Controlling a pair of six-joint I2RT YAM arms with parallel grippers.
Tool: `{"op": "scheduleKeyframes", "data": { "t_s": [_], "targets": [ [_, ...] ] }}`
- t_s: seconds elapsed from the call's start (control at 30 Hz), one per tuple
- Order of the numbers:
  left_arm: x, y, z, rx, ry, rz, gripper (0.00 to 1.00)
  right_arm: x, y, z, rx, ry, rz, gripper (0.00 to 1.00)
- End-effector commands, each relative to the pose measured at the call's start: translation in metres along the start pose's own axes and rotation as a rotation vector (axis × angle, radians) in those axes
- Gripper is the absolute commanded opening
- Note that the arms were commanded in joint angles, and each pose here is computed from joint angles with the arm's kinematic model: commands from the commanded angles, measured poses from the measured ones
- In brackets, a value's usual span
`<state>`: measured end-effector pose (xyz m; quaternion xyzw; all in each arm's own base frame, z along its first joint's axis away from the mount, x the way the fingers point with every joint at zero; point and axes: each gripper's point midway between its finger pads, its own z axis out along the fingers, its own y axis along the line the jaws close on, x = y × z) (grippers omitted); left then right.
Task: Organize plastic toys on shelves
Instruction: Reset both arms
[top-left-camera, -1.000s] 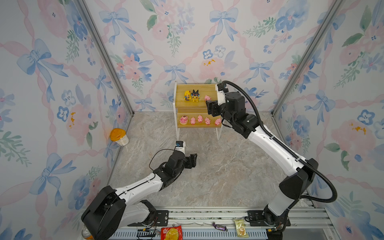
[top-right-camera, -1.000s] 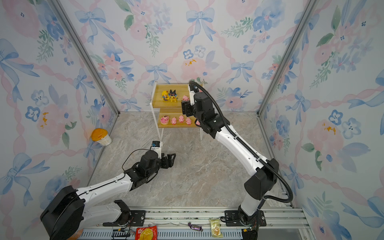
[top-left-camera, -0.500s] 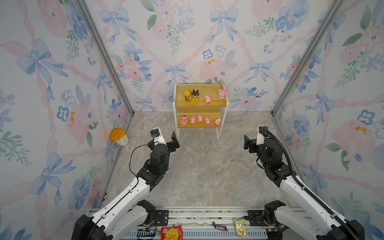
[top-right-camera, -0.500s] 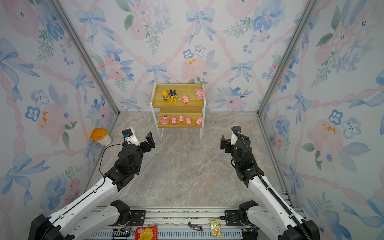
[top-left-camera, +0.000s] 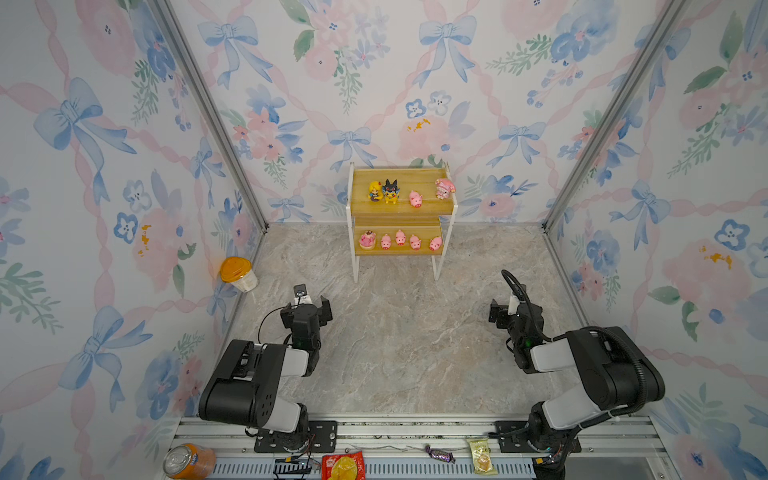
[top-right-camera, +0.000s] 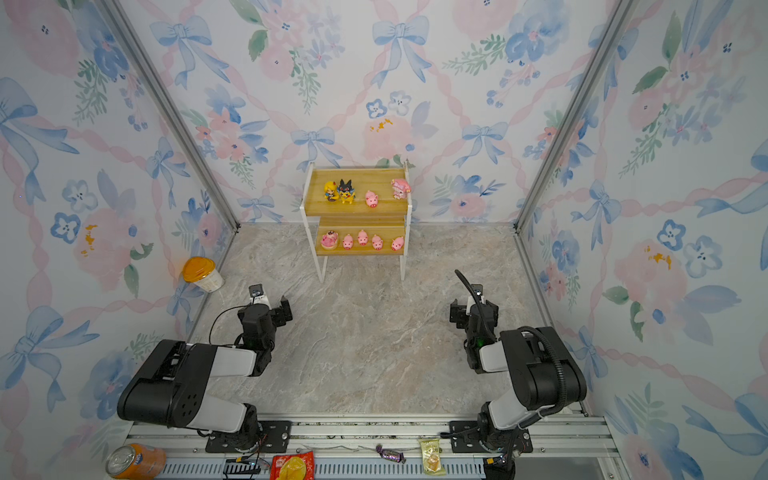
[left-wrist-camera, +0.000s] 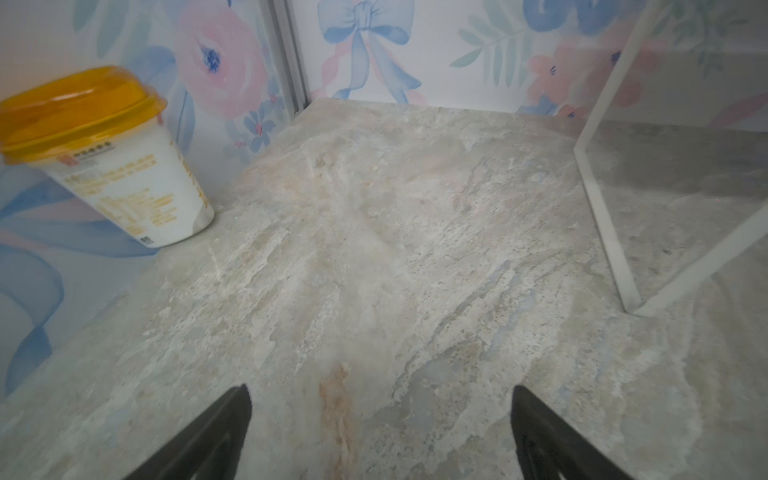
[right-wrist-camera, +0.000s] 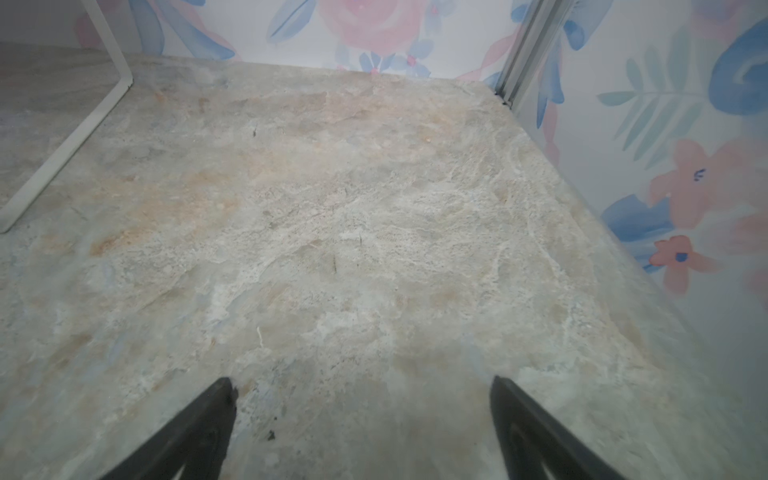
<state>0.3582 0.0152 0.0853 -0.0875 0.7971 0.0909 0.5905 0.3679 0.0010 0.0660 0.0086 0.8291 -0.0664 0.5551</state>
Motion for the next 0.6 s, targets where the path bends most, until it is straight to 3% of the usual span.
{"op": "scheduleKeyframes", "data": {
  "t_s": [0.0, 0.07, 0.57],
  "targets": [
    [-0.042, -0.007, -0.009, 0.058, -0.202, -0.017, 0.98, -0.042, 0.007, 0.009, -0.050, -0.113, 0.005, 0.97],
    [-0.042, -0.007, -0.007, 0.056, -0.197, -0.018, 0.98, -0.041, -0.006, 0.015, 0.022, -0.068, 0.040, 0.97],
    [-0.041, -0.006, -0.010, 0.058, -0.198, -0.017, 0.98, -0.041, -0.004, 0.018, -0.018, -0.051, 0.049, 0.97]
  ]
}}
